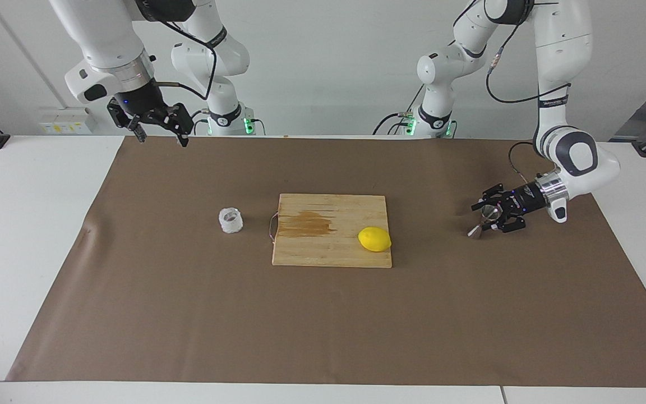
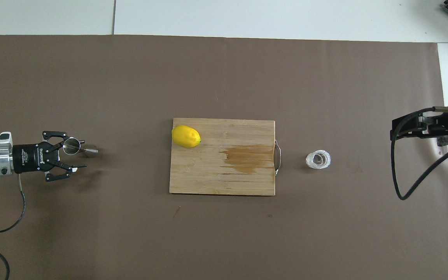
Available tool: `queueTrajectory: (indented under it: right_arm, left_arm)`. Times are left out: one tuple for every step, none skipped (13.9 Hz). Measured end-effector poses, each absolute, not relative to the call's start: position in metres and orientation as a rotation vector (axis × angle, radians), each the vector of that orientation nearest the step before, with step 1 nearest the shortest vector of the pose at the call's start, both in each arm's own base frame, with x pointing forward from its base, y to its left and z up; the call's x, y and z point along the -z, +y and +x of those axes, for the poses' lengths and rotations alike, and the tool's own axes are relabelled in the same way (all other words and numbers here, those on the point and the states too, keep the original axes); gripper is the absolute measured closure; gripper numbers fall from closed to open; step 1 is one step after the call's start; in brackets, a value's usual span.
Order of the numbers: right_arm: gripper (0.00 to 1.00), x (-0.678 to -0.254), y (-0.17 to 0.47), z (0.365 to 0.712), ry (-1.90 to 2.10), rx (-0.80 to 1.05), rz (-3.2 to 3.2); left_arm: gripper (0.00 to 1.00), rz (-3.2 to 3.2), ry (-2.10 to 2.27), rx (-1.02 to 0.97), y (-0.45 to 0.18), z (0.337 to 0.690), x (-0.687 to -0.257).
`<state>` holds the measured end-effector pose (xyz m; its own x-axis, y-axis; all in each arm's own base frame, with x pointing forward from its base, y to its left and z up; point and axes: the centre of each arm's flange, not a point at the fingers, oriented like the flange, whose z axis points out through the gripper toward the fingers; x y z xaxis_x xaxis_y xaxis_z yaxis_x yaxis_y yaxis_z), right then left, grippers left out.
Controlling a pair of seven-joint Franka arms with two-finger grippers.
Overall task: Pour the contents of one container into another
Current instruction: 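Reach the left gripper to the metal jigger and close around it, then lift the metal jigger with the left gripper and carry it over the board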
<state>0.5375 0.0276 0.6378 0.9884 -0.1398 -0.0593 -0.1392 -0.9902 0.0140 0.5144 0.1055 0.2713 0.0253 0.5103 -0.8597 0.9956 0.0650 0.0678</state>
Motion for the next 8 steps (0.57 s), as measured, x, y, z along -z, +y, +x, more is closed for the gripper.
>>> queueTrajectory:
  right_arm:
    - [0.00, -0.6378, 0.0276, 0.5375, -0.219, 0.094, 3.123]
    - [0.00, -0.6378, 0.0276, 0.5375, -0.219, 0.094, 3.123]
    - [0.00, -0.6378, 0.0276, 0.5375, -0.219, 0.094, 3.123]
    - [0.00, -0.6378, 0.0276, 0.5375, -0.219, 0.094, 3.123]
    - [0.00, -0.6378, 0.0276, 0.5375, -0.219, 0.094, 3.123]
    - [0.00, -0.6378, 0.0276, 0.5375, -0.219, 0.094, 3.123]
    - [0.00, -0.6378, 0.0276, 0.5375, -0.219, 0.094, 3.123]
    - [0.00, -0.6378, 0.0276, 0.5375, -0.219, 0.094, 3.123]
  left_arm:
    - [0.30, 1.544, 1.586, 0.810, 0.1054, 0.5144, -0.2713]
    - [0.34, 1.544, 1.586, 0.810, 0.1054, 0.5144, -0.2713]
    - [0.34, 1.543, 1.586, 0.810, 0.1054, 0.5143, -0.2712]
    - [0.39, 1.542, 1.586, 0.810, 0.1053, 0.5144, -0.2712]
    - [0.39, 1.540, 1.586, 0.810, 0.1052, 0.5144, -0.2713]
    - [0.48, 1.540, 1.586, 0.810, 0.1052, 0.5144, -0.2714]
    - [0.48, 1.539, 1.586, 0.810, 0.1051, 0.5144, -0.2714]
    - [0.55, 1.538, 1.586, 0.810, 0.1051, 0.5145, -0.2714]
